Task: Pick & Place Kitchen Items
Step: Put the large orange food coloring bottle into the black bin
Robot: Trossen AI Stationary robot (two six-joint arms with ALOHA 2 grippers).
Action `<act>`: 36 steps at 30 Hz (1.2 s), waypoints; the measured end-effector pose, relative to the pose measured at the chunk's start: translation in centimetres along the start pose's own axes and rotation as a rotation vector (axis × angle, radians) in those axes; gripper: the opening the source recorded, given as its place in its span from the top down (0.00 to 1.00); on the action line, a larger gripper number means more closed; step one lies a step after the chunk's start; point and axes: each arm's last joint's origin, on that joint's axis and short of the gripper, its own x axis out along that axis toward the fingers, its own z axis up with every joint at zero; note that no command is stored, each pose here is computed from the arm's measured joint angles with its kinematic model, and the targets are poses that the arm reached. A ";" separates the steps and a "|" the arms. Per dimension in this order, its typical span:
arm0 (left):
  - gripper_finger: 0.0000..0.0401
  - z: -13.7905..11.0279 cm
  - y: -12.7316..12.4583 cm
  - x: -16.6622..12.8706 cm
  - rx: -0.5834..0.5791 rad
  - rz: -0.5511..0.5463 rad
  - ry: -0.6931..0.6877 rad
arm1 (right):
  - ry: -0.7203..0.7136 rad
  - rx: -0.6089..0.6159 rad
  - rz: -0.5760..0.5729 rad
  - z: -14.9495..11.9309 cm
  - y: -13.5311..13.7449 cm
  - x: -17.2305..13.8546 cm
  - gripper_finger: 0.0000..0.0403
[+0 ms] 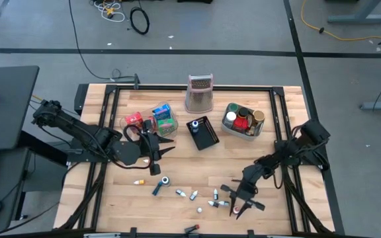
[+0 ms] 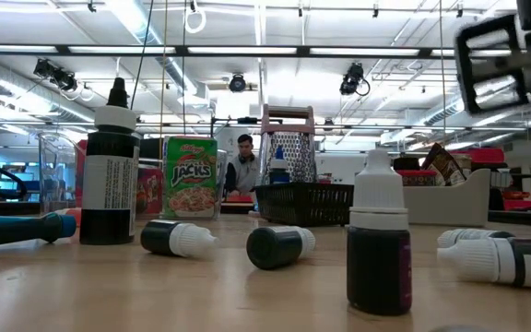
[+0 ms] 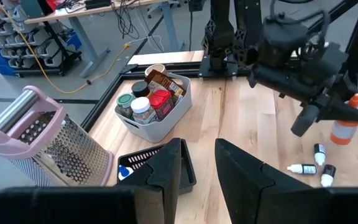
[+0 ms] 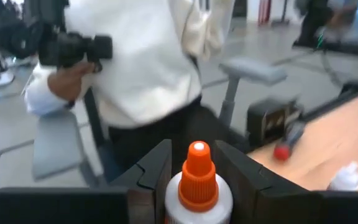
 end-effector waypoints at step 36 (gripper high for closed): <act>0.73 0.0 0.0 0.0 0.004 -0.005 0.000 | -0.266 0.162 -1.663 2.7 -11.8 -14.3 0.72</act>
